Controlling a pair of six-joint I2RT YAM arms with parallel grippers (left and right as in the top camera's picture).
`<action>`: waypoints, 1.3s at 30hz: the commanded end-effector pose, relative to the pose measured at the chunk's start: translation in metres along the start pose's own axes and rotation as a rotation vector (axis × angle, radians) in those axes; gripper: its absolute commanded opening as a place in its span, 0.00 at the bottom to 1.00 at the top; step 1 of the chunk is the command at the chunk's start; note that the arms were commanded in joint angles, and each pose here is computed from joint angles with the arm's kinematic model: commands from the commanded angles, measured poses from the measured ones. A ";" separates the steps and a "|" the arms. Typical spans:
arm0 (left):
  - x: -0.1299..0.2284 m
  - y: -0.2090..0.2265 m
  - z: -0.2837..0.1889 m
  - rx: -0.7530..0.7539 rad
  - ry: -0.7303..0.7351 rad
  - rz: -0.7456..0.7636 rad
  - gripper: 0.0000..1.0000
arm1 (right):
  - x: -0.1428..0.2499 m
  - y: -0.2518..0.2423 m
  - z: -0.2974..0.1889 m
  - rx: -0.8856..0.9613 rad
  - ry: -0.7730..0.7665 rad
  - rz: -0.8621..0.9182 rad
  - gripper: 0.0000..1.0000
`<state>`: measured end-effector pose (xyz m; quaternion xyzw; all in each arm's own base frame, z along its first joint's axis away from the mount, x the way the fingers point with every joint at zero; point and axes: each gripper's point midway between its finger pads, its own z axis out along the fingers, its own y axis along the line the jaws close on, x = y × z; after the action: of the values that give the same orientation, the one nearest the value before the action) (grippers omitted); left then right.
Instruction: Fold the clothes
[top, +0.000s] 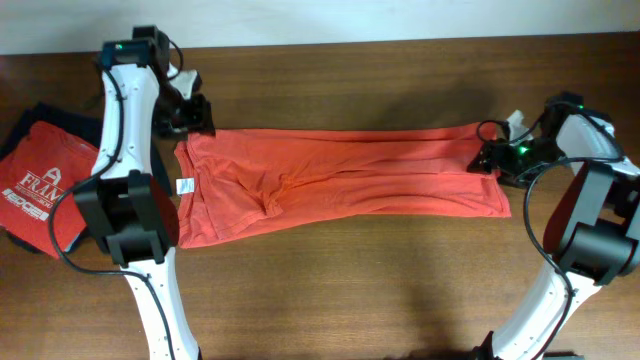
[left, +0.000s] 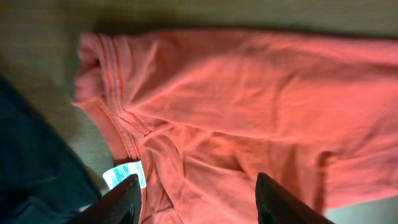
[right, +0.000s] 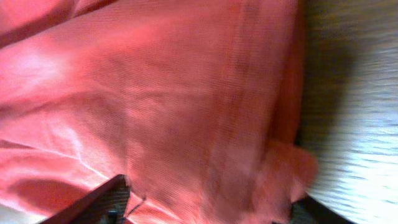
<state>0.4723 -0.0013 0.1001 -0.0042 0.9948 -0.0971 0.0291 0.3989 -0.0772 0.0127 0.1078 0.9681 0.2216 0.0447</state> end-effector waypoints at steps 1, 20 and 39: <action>-0.015 -0.007 -0.035 0.021 -0.092 0.017 0.59 | 0.018 0.011 0.025 -0.047 0.080 -0.007 0.60; -0.018 -0.025 -0.125 0.004 -0.274 0.071 0.59 | 0.012 -0.027 -0.038 -0.055 -0.063 0.166 0.17; -0.017 -0.025 -0.133 -0.007 -0.296 0.083 0.58 | 0.009 -0.043 -0.031 0.076 -0.058 0.207 0.47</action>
<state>0.4847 -0.0025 0.2149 0.0127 0.9838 -0.0938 0.1519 0.3807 -0.1173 0.0207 0.1965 0.9543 0.2201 0.0475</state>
